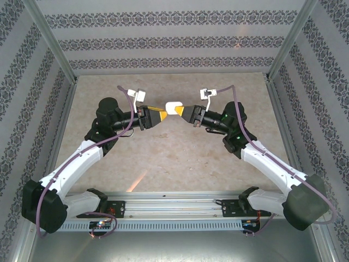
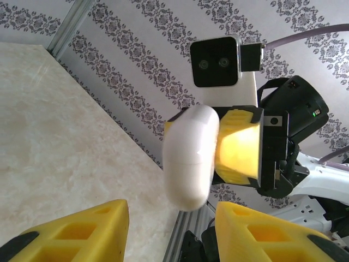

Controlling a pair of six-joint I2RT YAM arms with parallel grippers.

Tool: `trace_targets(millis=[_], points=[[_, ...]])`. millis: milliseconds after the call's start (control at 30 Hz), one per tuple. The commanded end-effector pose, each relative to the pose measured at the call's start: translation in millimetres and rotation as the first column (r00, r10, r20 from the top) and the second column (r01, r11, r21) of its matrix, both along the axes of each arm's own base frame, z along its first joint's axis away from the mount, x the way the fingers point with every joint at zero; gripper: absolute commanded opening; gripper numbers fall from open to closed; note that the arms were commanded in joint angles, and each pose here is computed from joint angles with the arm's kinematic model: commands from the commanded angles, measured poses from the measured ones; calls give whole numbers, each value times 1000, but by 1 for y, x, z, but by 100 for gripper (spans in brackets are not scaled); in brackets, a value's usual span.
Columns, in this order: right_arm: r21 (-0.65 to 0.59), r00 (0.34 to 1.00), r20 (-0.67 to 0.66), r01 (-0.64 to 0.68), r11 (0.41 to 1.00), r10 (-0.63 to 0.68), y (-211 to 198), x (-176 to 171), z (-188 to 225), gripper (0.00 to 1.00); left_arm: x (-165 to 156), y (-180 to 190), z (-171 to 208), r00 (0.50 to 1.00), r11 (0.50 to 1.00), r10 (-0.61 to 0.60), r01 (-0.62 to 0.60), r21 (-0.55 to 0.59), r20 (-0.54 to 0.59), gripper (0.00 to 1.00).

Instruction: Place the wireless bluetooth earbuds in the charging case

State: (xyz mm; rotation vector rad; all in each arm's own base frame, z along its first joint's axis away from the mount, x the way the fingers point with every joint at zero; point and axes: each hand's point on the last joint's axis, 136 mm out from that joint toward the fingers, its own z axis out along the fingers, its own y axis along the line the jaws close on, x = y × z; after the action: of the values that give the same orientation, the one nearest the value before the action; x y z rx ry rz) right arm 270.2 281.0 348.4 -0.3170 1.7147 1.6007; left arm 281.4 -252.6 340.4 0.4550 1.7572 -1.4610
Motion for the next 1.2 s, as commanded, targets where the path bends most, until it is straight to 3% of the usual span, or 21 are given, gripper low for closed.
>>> trace_targets(millis=[0,200,433,733,1000,1167], points=[[21,998,62,-15,1000,14,4,-8,13,0,2,5,18,998,999,19,-17,-34,52,45],[19,997,56,-47,999,46,14,-13,11,0,-1,2,35,996,994,-13,22,-104,93,43],[25,998,59,-37,999,35,15,-12,15,0,-4,-1,30,996,995,-39,47,-93,83,40],[28,998,67,-19,999,17,14,-10,18,0,-9,-1,13,997,996,-53,56,-75,50,46],[26,997,66,-35,999,33,20,-12,18,0,-9,-4,13,996,995,-72,76,-72,47,36],[24,997,67,-40,999,38,22,-13,18,0,-11,-8,12,995,993,-91,94,-72,42,22]])
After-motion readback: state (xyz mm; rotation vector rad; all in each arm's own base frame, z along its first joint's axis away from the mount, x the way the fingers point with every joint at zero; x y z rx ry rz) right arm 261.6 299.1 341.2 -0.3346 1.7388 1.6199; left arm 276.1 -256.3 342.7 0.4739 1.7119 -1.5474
